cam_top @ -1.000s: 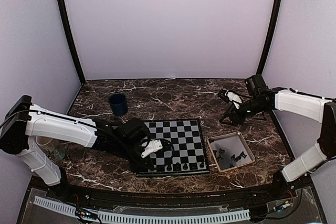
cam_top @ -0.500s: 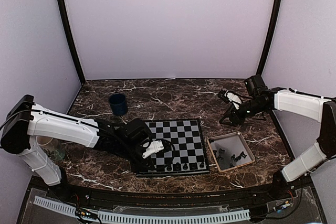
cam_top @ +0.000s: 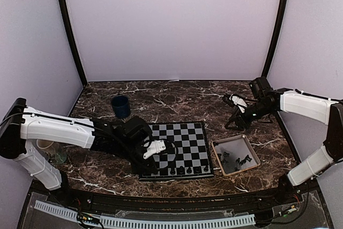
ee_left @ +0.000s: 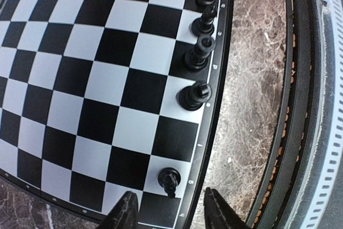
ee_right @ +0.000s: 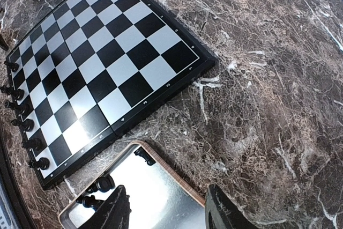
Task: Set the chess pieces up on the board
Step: Place the knight at g8, then pick up the rook from the storage box.
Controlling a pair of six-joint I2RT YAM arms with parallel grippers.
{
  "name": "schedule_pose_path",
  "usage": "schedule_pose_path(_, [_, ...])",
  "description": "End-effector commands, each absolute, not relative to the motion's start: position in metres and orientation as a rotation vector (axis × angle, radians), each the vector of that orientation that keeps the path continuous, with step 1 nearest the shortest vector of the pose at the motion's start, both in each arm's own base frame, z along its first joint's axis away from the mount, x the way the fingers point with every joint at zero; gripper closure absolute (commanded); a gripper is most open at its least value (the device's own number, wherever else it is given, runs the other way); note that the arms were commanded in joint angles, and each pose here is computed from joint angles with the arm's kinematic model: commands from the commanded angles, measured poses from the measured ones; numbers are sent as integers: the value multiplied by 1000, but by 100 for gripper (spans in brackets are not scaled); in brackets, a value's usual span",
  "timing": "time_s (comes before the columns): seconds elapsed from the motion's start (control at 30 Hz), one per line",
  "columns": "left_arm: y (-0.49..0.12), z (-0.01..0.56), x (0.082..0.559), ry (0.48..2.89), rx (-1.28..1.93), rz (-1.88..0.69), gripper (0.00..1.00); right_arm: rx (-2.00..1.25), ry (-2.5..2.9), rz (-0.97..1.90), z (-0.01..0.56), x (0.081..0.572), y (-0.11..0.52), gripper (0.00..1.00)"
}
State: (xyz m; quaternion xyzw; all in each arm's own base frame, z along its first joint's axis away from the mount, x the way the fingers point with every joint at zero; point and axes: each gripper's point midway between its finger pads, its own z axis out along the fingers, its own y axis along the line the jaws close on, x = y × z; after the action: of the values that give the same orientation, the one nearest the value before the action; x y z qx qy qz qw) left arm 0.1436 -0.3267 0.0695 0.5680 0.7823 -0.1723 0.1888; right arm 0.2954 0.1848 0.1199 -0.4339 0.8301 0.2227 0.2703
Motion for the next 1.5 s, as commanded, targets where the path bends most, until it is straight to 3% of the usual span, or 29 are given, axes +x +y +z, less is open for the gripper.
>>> schedule_pose_path(0.0, [-332, 110, 143, 2083, 1647, -500, 55, -1209, 2217, 545, 141, 290, 177, 51])
schedule_pose_path(0.23, [-368, 149, 178, 1925, 1538, -458, 55, -1302, 2325, 395, 139, 265, 149, 53])
schedule_pose_path(0.67, [-454, 170, 204, 1829, 1322, -737, 55, -1456, 2532, 253, 96, 202, 105, 60])
schedule_pose_path(1.03, [-416, 169, 230, 1927, 1295, -479, 52, -1614, 2500, 258, 66, 188, 137, 64])
schedule_pose_path(1.47, [-378, 149, 256, 1960, 1188, -429, 52, -1695, 2512, 195, 42, 197, 154, 69])
